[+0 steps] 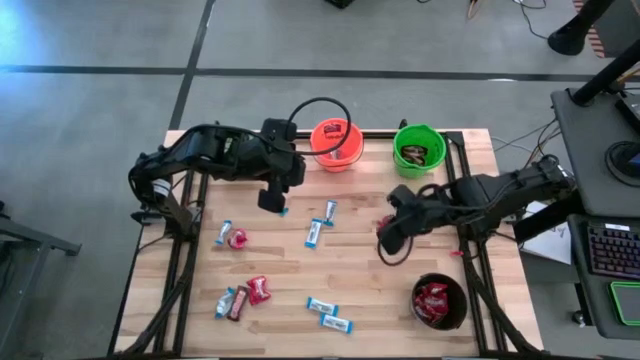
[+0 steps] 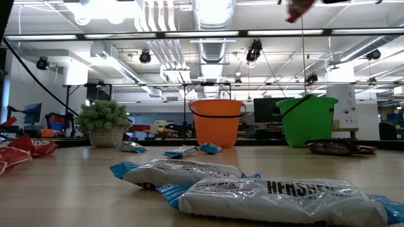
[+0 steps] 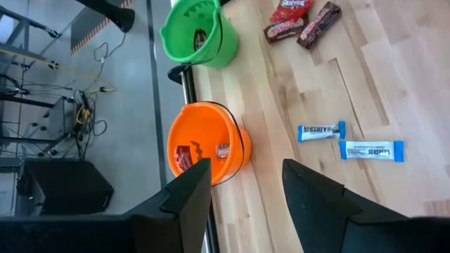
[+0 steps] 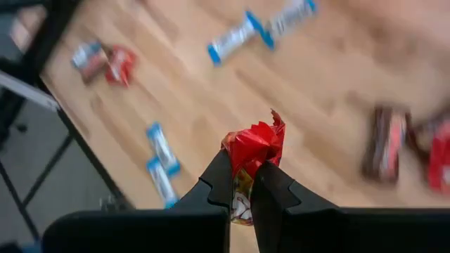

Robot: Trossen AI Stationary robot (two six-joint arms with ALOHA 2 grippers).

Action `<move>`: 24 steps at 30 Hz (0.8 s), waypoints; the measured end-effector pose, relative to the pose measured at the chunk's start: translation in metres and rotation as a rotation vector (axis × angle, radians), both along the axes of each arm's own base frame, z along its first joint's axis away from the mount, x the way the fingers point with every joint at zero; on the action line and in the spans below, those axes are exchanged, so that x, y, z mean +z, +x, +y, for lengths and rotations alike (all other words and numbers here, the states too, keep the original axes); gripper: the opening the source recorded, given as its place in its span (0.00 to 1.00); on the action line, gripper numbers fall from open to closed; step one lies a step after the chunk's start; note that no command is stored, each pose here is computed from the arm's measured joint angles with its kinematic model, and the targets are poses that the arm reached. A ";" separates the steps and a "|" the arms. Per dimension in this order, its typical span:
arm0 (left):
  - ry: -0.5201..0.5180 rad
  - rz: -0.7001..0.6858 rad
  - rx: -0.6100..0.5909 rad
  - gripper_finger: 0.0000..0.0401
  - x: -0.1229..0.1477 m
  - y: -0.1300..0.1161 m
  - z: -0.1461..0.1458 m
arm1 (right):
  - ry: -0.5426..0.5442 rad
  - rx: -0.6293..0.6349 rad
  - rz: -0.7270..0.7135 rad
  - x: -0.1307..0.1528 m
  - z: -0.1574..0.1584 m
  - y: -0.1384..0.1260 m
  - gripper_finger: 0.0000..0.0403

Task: Organize candy in baskets
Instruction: Put the red chocolate into the black bucket

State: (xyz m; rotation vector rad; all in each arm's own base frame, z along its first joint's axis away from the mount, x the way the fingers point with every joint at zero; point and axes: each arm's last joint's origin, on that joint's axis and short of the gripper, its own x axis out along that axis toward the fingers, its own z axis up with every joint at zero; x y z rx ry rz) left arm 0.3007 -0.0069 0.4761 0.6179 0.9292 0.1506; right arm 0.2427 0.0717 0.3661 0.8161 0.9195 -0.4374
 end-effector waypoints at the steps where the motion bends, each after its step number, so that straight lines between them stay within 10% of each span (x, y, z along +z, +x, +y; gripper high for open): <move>1: 0.001 0.004 0.001 0.40 0.000 0.000 0.000 | 0.025 0.000 0.029 -0.002 0.003 -0.003 0.04; 24: 0.307 0.067 0.276 0.40 -0.011 0.008 0.018 | 0.127 0.028 0.157 -0.007 0.024 -0.017 0.04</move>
